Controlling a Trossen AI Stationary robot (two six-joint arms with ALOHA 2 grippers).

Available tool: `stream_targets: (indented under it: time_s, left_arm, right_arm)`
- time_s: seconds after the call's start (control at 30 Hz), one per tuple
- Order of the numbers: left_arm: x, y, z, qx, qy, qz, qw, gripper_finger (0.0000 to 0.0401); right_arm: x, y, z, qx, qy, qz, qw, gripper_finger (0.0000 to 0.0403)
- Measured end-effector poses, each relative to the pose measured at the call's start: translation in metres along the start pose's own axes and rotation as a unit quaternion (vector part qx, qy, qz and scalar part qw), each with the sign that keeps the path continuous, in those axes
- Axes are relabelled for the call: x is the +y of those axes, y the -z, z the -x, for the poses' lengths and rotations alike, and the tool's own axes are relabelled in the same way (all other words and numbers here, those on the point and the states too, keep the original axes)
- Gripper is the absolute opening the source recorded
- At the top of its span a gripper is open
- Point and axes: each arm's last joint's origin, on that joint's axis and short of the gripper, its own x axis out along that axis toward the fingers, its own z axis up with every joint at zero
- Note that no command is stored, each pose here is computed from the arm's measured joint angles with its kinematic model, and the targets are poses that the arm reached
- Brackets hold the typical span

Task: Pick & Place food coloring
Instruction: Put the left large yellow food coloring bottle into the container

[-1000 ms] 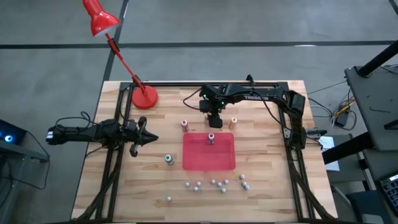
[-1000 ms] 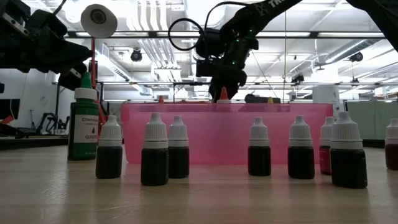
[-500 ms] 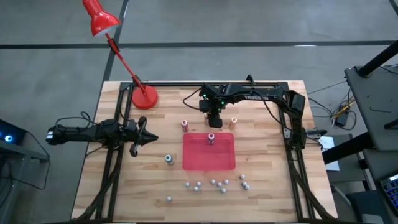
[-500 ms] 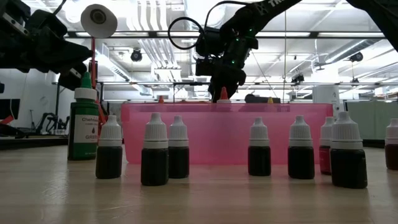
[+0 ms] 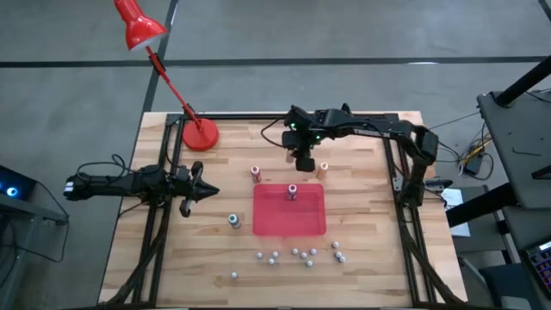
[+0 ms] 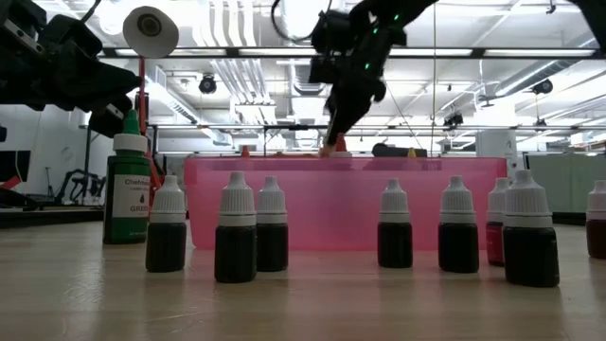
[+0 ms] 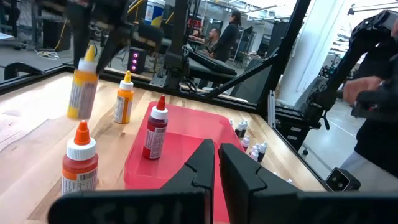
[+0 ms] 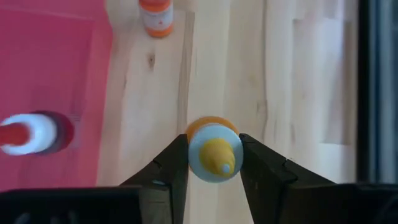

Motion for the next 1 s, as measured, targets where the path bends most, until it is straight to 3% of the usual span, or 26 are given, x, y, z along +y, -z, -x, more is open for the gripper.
stream_targets:
  time_s: [0.27,0.5,0.77,1.0]
  left_arm:
    - [0.000,0.000,0.000,0.000,0.000,0.000,1.000,0.0000]
    - [0.000,0.000,0.000,0.000,0.000,0.000,1.000,0.0000]
    - [0.000,0.000,0.000,0.000,0.000,0.000,1.000,0.0000]
    - [0.000,0.000,0.000,0.000,0.000,0.000,1.000,0.0000]
  right_arm:
    - [0.022,0.004,0.056,-0.015,0.004,0.011,1.000,0.0109]
    - [0.061,0.006,0.088,-0.016,-0.020,0.025,0.999,0.0109]
    - [0.113,0.002,0.083,-0.008,-0.062,0.057,0.996,0.0109]
    - [0.129,0.013,0.062,0.015,-0.075,0.063,0.995,0.0109]
